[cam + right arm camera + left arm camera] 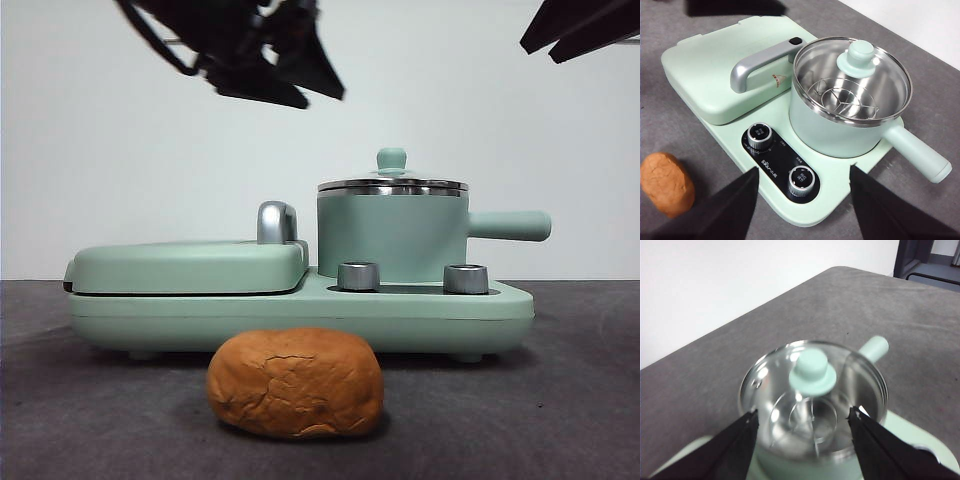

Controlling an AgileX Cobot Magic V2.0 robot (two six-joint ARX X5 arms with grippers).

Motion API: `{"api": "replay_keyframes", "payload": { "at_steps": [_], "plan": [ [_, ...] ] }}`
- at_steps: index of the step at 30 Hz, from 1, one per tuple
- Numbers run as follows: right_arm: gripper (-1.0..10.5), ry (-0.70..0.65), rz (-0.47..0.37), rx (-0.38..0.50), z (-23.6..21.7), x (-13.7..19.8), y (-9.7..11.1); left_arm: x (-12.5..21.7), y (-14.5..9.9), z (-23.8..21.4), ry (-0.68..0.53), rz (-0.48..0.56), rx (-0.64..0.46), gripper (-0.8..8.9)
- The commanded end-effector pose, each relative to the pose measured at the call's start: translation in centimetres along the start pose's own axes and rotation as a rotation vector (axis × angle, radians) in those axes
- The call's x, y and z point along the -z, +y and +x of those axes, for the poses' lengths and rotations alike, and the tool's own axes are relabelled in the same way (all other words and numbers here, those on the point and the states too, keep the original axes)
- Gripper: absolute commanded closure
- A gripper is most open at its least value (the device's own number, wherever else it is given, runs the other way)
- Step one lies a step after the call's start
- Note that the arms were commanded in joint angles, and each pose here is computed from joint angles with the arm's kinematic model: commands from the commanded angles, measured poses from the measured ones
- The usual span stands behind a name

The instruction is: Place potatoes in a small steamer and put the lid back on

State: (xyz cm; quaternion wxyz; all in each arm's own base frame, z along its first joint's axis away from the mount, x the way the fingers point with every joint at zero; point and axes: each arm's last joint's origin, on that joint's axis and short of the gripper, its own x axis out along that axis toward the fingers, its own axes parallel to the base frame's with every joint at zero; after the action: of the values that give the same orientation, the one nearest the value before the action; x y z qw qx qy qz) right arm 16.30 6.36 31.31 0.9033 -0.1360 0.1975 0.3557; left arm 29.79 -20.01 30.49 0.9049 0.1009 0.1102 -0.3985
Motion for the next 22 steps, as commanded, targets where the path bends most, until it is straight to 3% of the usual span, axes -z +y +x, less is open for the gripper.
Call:
{"api": "replay_keyframes", "payload": {
  "at_steps": [1, 10, 22],
  "plan": [
    [6.6, -0.025, 0.005, 0.006, -0.1, -0.6, 0.0, -1.0, 0.0, 2.2, -0.021, 0.003, 0.011, 5.24],
    [6.6, -0.03, 0.01, 0.008, -0.1, -0.6, -0.1, -1.6, 0.3, 7.1, -0.025, 0.009, 0.03, 5.24],
    [6.6, -0.03, 0.01, 0.009, -0.1, -0.6, -0.1, -0.3, 0.3, 10.3, -0.015, -0.016, 0.048, 5.24]
  ]
}}
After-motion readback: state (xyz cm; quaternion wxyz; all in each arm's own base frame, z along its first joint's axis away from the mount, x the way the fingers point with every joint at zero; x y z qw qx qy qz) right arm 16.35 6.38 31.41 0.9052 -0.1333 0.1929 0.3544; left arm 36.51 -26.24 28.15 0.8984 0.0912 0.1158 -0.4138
